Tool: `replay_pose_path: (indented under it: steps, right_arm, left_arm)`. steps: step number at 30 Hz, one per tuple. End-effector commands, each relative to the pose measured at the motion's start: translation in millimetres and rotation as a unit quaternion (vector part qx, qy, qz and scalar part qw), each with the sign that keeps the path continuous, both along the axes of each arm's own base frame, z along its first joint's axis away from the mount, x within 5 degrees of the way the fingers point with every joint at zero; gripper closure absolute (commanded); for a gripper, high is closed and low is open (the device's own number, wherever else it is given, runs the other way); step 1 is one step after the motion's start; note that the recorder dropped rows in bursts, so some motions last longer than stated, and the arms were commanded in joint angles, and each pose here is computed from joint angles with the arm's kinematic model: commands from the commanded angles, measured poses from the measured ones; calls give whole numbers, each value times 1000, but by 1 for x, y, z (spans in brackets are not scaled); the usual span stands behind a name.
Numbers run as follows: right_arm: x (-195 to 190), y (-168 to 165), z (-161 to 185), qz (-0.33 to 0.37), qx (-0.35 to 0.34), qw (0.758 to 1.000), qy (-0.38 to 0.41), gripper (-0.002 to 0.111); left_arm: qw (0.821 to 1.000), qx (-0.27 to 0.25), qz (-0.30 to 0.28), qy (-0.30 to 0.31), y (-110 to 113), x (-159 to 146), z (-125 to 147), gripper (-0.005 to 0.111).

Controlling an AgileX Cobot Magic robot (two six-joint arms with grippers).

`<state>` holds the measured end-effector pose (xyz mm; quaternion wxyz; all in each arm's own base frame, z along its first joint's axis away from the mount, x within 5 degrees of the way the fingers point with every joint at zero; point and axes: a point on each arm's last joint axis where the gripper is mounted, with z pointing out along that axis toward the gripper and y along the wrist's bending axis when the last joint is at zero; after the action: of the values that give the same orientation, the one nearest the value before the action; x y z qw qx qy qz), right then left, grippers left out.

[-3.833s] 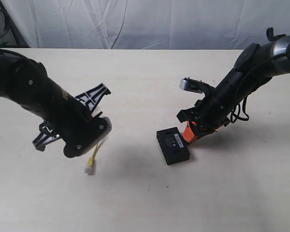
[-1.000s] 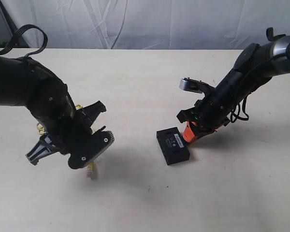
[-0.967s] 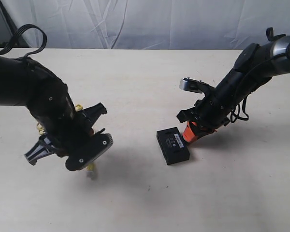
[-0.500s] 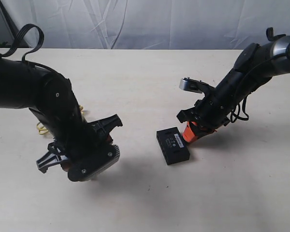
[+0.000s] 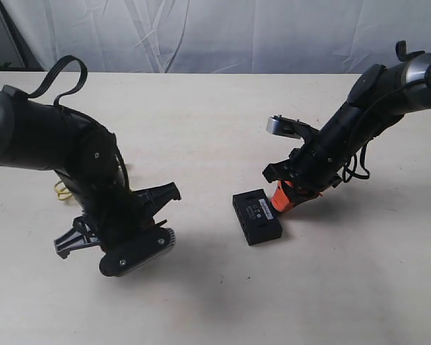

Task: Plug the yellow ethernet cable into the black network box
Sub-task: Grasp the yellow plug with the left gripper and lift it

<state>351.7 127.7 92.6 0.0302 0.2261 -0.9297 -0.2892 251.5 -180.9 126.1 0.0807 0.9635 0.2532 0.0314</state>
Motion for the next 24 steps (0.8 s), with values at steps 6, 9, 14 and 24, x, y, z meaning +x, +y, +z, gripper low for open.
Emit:
replay_pose_path:
  steps: [6, 9, 14, 24]
  right_arm:
    - [3, -3, -4, 2, -11, 1000, -13, 109]
    - [2, -3, -4, 3, -11, 1000, -13, 109]
    - [2, -3, -4, 4, -10, 1000, -10, 109]
    - [1, -2, -3, 6, -8, 1000, -5, 109]
  left_arm:
    - [962, -28, 272, -2, -4, 6, 3, 107]
    - [915, -41, 401, -28, -16, 15, 19, 107]
    - [846, -54, 531, 3, -33, 16, 37, 107]
    - [760, -46, 646, 59, -49, 25, 19, 107]
